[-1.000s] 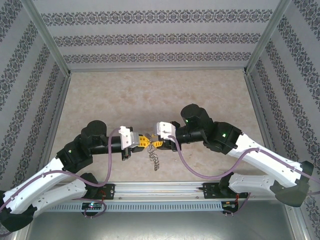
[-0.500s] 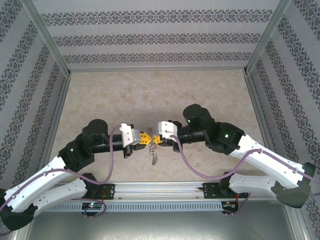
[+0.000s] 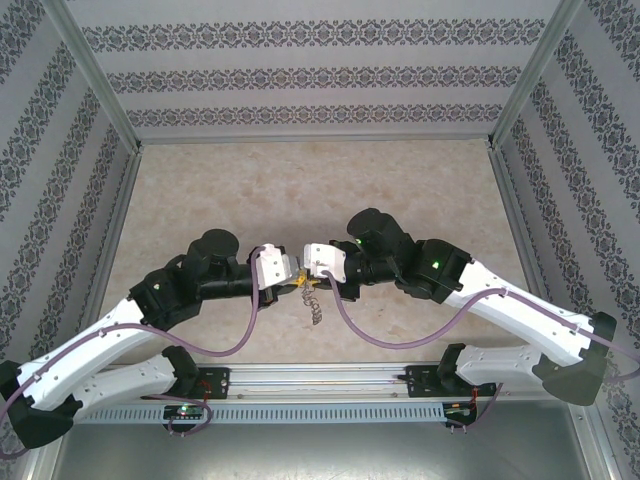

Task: Put the keys on the keyring

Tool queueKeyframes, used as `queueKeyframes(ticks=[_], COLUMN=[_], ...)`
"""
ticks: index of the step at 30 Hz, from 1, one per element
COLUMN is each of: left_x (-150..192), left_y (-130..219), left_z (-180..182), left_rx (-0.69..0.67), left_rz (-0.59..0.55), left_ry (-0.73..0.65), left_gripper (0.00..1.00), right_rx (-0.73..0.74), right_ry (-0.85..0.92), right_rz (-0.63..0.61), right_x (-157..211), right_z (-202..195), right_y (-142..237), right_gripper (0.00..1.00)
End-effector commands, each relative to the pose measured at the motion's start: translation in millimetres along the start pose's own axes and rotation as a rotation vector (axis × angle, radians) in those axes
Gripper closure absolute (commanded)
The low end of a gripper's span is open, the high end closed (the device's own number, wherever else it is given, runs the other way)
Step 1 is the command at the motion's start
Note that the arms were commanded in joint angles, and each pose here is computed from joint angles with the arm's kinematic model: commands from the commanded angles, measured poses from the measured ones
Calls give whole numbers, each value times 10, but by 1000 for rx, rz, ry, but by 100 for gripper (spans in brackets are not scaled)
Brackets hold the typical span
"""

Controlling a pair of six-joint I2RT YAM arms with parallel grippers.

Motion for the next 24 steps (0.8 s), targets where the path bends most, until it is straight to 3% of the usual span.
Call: queueKeyframes(ticks=[1, 3, 8, 17, 22, 24], left_x=[-121, -181, -272, -365, -382, -362], left_y=[85, 136, 164, 271, 300, 289], left_z=[-25, -62, -134, -221, -238, -232], left_rx=[-15, 3, 69, 118, 132, 128], left_rz=[-98, -164, -261, -454, -466, -439], left_ry=[-26, -30, -33, -26, -14, -9], left_gripper=[100, 100, 100, 100, 100, 100], right_rx=[9, 0, -23, -10, 25, 38], right_ry=[48, 38, 26, 23, 18, 20], right_rz=[-90, -106, -134, -176, -174, -170], right_x=[-171, -151, -145, -154, -142, -142], right_z=[42, 66, 100, 111, 68, 54], right_y=[126, 111, 89, 161, 171, 180], right_gripper=[91, 78, 74, 85, 99, 100])
Point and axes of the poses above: each hand's point on the last joint's axis, 136 mm out from that joint toward the fingers, its own y axis back along the fingers, its own z axis along the line the jaws close on, x = y × z, the point moved 7 cm from there along y, back along the fingers, and after that the axes turned 2 degrees about y, right-handed, at the moved point
